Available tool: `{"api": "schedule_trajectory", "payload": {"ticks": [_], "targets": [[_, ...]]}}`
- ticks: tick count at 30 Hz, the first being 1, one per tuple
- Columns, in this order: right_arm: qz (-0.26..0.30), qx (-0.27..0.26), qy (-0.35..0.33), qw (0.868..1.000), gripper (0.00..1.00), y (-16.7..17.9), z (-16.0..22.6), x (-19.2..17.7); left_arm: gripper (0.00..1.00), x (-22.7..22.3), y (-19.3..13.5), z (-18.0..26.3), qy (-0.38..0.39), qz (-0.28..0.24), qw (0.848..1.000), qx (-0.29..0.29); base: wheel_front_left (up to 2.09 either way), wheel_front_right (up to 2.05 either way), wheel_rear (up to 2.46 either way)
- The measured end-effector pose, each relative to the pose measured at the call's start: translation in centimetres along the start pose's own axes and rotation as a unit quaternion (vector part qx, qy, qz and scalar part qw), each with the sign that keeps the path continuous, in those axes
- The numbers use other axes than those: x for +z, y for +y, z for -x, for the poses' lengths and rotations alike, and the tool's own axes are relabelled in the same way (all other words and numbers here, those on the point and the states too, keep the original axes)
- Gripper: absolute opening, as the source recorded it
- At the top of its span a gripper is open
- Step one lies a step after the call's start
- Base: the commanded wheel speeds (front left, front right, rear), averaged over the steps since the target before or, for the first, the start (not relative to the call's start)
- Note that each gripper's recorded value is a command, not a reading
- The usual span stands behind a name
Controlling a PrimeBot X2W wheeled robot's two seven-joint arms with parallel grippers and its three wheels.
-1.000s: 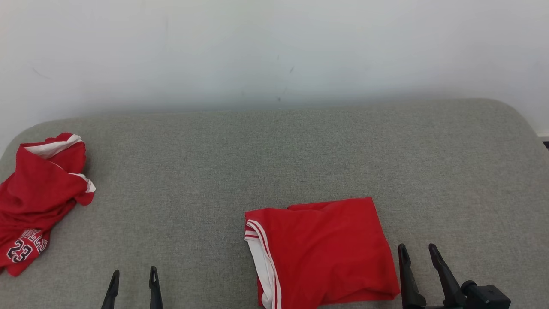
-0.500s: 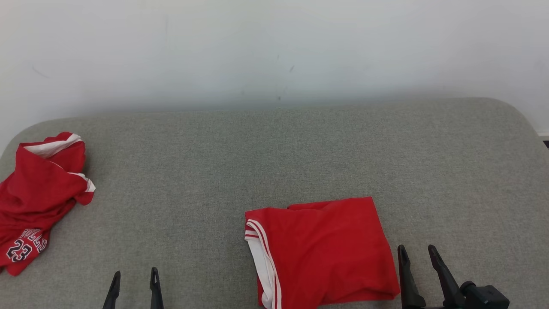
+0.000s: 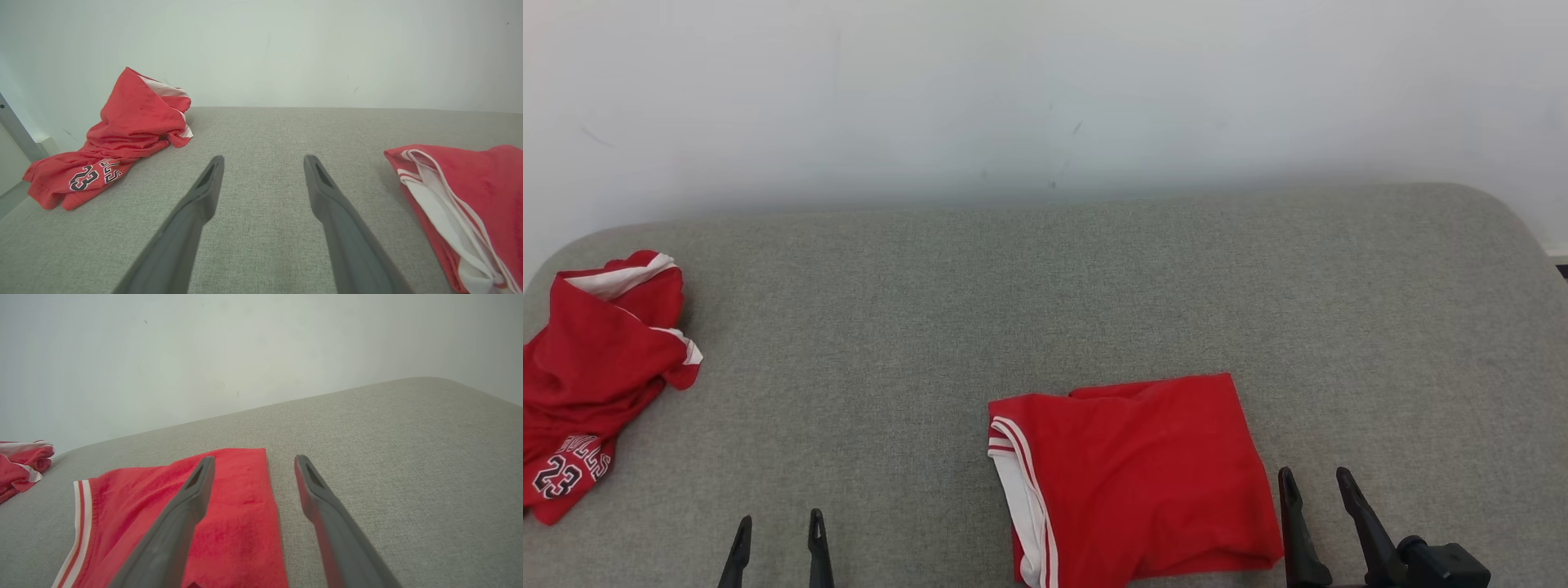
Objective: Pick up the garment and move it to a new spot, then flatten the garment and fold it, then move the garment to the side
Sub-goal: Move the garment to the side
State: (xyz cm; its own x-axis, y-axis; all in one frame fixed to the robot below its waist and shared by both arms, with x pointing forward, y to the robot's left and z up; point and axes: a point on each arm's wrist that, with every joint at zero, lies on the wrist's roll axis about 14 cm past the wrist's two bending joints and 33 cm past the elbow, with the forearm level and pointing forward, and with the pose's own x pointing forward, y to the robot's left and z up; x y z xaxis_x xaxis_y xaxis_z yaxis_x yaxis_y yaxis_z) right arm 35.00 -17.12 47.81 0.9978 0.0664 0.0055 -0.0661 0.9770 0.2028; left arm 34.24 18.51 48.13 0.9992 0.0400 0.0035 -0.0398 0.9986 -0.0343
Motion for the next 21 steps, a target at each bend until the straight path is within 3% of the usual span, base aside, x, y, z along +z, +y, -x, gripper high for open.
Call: {"api": "schedule_trajectory", "payload": {"ticks": [16,21], "targets": [[0.001,-0.001,0.0,1.0,1.0,-0.1,-0.1,0.0,1.0,-0.2,0.1,0.1,0.003,0.002,1.0,0.003,0.0,0.0,0.0],[0.018,0.013,-0.006,1.0,1.0,0.3,-1.8,0.6,1.0,-0.6,0.0,0.0,0.01,0.003,1.0,0.001,0.0,0.0,0.0]]}}
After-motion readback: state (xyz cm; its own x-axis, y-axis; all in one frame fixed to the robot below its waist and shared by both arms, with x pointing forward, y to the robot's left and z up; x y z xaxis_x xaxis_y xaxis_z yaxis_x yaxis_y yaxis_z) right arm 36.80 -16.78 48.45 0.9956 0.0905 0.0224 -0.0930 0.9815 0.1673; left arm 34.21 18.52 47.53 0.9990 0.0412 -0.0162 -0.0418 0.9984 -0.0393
